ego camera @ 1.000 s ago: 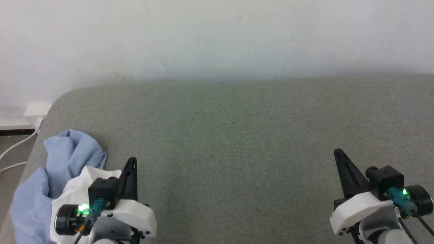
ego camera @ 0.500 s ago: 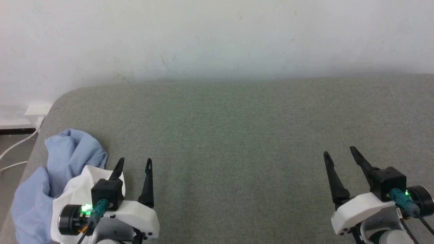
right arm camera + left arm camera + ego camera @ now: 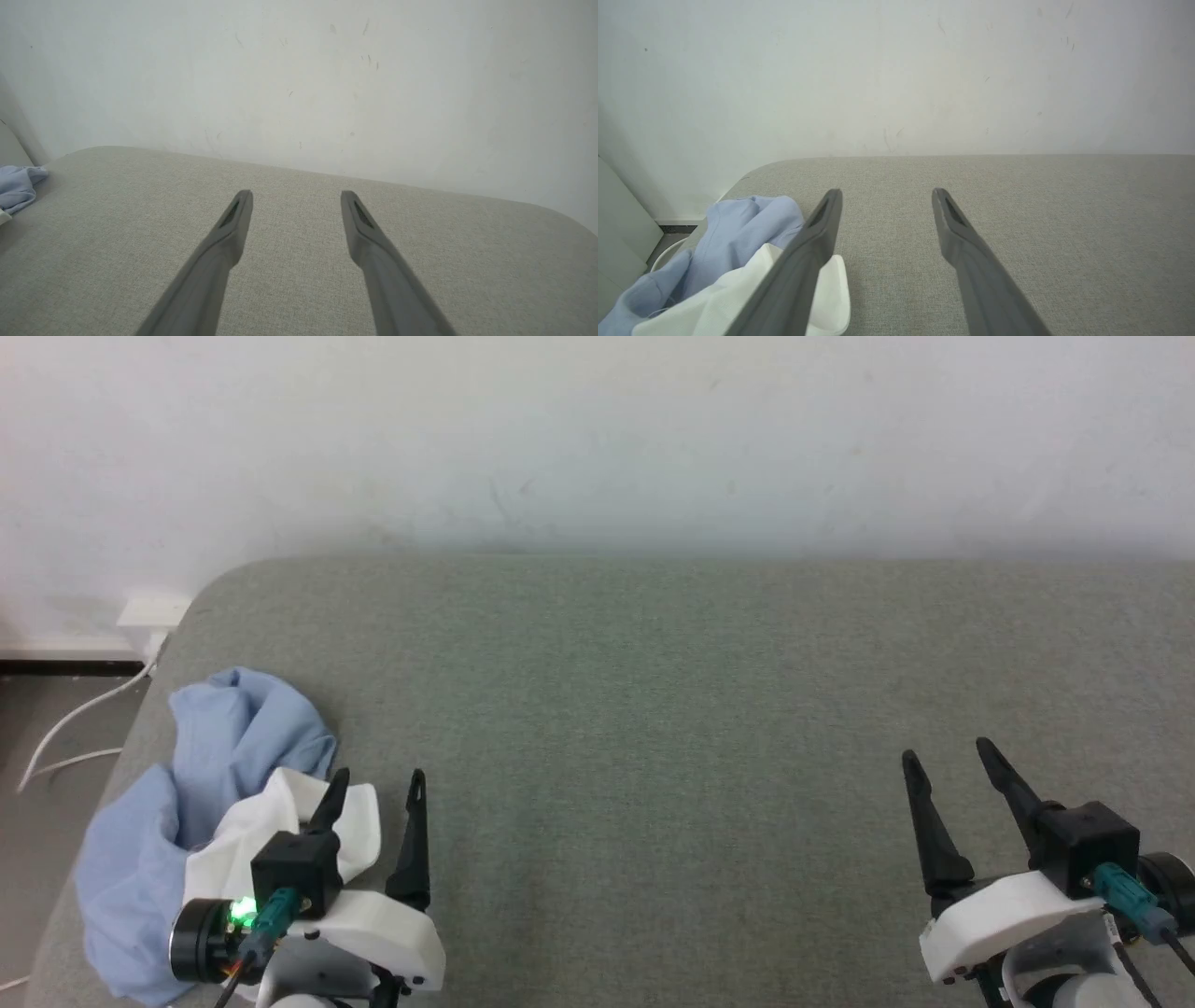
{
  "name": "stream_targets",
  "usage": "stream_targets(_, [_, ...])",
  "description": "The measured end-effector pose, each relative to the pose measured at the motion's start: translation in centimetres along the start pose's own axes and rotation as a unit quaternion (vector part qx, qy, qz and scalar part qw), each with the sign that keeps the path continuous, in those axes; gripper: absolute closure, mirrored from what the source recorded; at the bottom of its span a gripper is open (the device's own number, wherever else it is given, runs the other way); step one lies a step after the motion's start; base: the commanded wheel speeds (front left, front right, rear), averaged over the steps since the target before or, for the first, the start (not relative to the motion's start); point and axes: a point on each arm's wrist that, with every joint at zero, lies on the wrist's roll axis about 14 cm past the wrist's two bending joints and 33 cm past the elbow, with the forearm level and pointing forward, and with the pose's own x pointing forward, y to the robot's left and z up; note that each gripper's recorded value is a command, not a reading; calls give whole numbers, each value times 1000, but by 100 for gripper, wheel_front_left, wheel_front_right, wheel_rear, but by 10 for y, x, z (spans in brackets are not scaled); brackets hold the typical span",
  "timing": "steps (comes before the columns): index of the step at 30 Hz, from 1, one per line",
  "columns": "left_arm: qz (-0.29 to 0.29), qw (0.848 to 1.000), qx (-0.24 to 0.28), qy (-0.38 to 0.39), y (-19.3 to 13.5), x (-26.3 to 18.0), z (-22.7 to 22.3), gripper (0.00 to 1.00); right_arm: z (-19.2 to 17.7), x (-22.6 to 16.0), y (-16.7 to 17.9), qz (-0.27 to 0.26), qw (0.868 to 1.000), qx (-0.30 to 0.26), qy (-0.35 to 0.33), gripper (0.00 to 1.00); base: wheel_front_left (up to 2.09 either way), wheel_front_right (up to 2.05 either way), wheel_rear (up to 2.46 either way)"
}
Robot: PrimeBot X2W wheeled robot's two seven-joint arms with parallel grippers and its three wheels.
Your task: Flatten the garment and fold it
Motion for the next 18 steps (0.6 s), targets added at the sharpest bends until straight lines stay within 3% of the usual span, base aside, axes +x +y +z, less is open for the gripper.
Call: stream_targets(18, [84,996,-17,-16,54,-32,2,0,7,26,52,81,997,-3,-20,0,-3,-3,-3])
